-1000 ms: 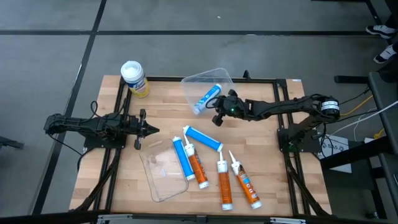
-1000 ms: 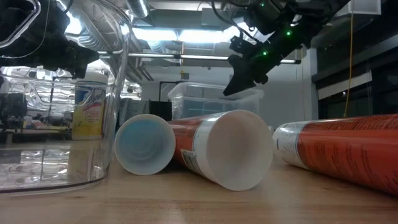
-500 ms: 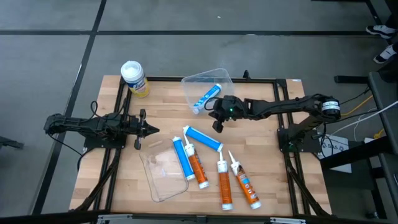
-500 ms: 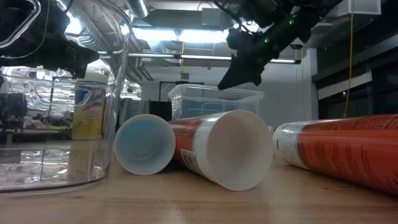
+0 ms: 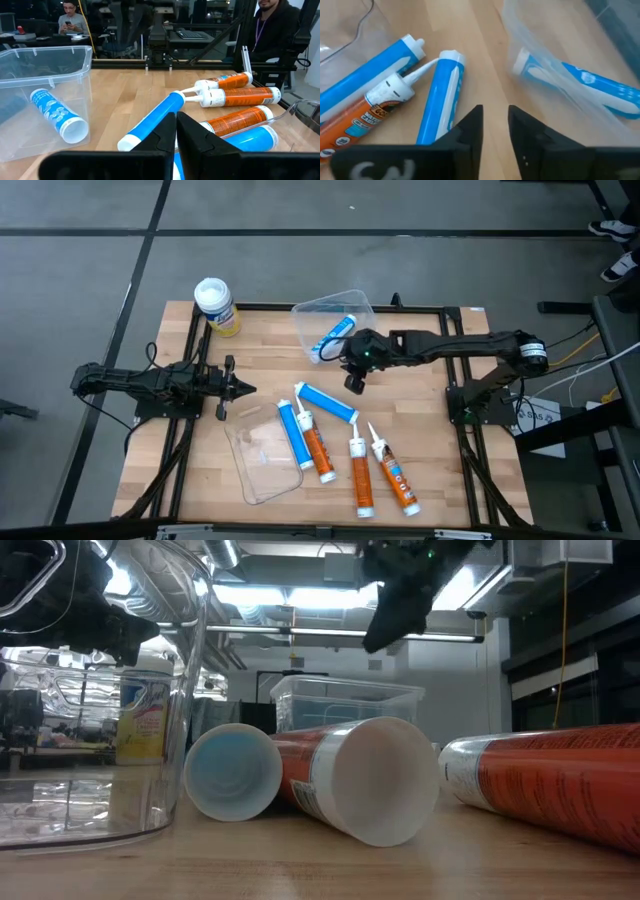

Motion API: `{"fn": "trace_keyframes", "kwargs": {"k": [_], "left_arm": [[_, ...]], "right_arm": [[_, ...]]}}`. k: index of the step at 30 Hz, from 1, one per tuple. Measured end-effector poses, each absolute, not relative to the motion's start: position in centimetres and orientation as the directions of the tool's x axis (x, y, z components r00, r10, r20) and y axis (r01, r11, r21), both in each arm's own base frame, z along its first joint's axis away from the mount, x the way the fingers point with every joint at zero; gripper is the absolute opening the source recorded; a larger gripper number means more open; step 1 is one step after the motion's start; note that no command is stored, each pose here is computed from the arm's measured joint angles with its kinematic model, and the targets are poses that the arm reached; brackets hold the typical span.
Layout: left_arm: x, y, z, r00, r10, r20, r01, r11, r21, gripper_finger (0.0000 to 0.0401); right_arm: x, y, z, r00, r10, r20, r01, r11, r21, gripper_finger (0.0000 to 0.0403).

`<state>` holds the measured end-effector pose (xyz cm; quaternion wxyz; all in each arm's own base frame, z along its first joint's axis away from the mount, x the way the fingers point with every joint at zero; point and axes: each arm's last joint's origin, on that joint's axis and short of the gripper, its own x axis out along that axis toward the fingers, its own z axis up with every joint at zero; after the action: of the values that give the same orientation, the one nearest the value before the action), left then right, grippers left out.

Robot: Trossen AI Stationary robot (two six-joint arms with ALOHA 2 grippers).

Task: Pick & place silicon tubes, Sealant and Lysol wipes
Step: Put the top blue sealant into the white bin

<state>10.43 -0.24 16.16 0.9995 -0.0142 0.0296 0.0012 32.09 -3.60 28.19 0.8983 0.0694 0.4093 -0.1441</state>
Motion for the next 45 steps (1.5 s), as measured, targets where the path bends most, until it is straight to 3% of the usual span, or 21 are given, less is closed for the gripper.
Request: {"fn": "trace_keyframes", "kwargs": {"k": [15,20,37,45], "left_arm": [[10.4,-0.2,16.2,0.998,0.001,-0.059,-0.003,1.000,-0.028,0.0008],[10.4,-0.2,16.2,0.998,0.001,-0.059,-0.003,1.000,-0.028,0.0011],[10.4,-0.2,16.2,0.998,0.001,-0.059,-0.003,1.000,-0.028,0.0012],[10.4,-0.2,16.2,0.998,0.002,-0.059,-0.003,1.000,-0.029,0.0010]], "right_arm": [[30.8,-1.5,34.4,0.549,-0.192,-0.813,0.288,0.957,-0.031,0.0203],[30.4,-0.7,33.8,0.487,-0.138,-0.863,0.234,0.972,-0.023,0.0211],[33.8,0.6,28.4,0.308,-0.077,-0.948,0.340,0.940,0.035,0.0211],[35.5,1.4,26.2,0.290,-0.064,-0.955,0.345,0.938,0.042,0.0211]]}}
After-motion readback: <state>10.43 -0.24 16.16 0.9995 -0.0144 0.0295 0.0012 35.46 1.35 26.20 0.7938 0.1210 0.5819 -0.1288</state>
